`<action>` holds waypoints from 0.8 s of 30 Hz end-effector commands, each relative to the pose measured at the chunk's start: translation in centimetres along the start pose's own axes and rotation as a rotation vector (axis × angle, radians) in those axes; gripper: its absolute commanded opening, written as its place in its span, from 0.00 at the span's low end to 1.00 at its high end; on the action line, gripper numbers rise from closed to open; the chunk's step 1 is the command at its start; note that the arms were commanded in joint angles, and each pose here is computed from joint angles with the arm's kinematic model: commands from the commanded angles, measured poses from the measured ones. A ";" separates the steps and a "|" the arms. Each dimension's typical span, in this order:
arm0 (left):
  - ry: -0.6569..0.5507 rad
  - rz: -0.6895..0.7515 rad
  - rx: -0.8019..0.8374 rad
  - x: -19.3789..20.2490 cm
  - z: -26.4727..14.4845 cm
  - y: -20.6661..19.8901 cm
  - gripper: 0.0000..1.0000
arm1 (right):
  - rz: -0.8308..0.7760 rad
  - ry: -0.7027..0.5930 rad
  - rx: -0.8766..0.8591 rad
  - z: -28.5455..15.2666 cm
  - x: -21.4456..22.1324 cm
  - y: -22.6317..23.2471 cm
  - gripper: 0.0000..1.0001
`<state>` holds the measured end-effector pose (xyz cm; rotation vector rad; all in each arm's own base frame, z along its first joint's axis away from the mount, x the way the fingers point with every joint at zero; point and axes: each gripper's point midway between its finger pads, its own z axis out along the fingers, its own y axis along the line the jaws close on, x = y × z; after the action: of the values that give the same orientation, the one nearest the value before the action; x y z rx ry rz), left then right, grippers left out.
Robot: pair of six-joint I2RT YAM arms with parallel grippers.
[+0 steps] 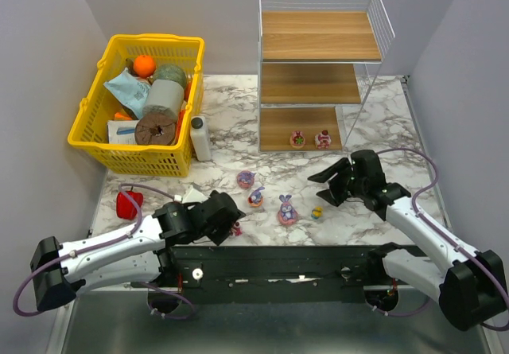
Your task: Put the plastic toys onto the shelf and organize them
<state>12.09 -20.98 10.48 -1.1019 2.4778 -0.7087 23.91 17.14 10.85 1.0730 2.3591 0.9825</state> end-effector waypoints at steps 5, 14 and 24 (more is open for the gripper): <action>-0.127 -0.131 -0.029 -2.3 1.3 1.9 0.71 | -0.009 0.037 0.021 -0.2 0.6 -1.4 0.67; -0.107 -0.172 -0.015 -2.0 3.0 3.3 0.69 | -0.009 0.033 0.032 -0.1 0.4 -1.4 0.67; -0.103 -0.191 0.029 -1.9 3.2 2.5 0.71 | -0.009 0.041 0.038 -0.1 0.6 -1.6 0.67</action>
<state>12.33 -19.08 6.10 -1.2008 2.3998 -0.6807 23.47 16.91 10.37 1.0651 2.3818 0.9765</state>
